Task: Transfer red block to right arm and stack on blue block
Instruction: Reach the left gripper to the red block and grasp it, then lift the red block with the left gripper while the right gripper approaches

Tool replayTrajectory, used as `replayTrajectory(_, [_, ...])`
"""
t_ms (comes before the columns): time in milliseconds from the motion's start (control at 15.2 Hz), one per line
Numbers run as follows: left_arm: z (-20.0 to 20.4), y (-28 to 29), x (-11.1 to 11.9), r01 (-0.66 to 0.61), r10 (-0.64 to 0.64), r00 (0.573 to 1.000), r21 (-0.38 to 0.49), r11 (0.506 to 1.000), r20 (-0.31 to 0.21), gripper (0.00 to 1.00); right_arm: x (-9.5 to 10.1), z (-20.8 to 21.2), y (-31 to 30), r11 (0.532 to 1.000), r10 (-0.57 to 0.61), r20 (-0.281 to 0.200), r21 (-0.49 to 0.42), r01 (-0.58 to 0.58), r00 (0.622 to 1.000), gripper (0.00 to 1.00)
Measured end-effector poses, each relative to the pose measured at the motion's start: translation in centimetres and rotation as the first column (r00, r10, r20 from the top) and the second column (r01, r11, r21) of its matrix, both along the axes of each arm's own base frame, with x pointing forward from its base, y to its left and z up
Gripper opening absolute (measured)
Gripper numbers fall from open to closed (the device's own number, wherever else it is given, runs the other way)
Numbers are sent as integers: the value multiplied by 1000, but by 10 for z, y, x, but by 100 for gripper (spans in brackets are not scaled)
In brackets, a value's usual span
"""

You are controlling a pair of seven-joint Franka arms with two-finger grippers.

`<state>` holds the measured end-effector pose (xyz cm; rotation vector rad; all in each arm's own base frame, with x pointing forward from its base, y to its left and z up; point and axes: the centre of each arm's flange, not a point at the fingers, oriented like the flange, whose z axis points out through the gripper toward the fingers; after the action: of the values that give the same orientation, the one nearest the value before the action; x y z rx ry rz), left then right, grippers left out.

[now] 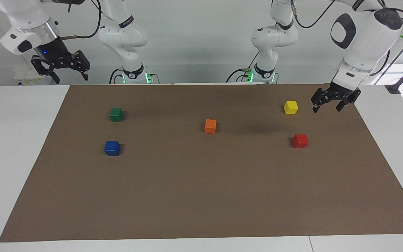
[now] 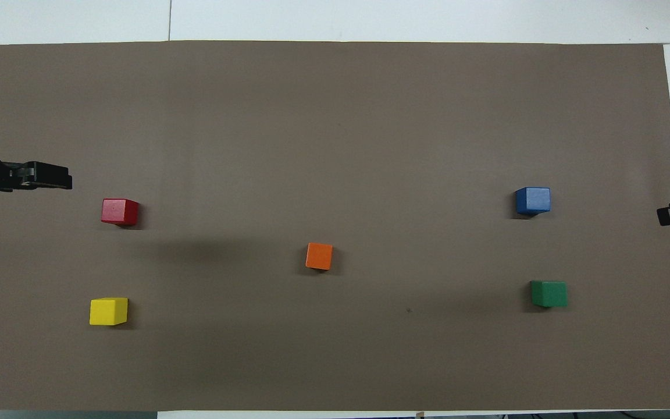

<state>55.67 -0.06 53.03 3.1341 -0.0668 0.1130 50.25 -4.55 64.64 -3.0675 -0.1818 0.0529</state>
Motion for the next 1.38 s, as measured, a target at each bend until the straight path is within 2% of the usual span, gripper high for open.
replayTrajectory(329, [-112, -11, 13, 25, -25, 1000, -5, 1000, -4, 100, 3, -35, 11, 978, -22, -38, 206, 29, 999, 100])
replayTrajectory(460, [-142, -7, 18, 18, -18, 1000, -6, 1000, 0, 100, 5, -57, 20, 943, -40, -59, 329, 57, 997, 100])
replayTrajectory(592, [-161, -1, 19, 8, -8, 1000, -7, 1000, 10, 100, 5, -75, 23, 888, -56, -71, 452, 82, 996, 100])
replayTrajectory(723, [-172, 3, 16, 0, 0, 1000, -7, 1000, 3, 100, 3, -97, 21, 803, -46, -69, 591, 78, 997, 100])
replayTrajectory(986, [-192, 4, 5, -1, 1, 1000, -7, 1000, -11, 100, -1, -141, 18, 584, -48, -29, 810, 52, 998, 100])
replayTrajectory(1183, [-203, 4, -2, -2, 2, 1000, -7, 1000, -17, 100, 0, -160, 34, 410, -80, -31, 910, 61, 996, 100])
replayTrajectory(1380, [-209, 3, -6, 0, 0, 1000, -7, 1000, -15, 100, -3, -176, 57, 241, -67, -34, 969, 49, 997, 100])
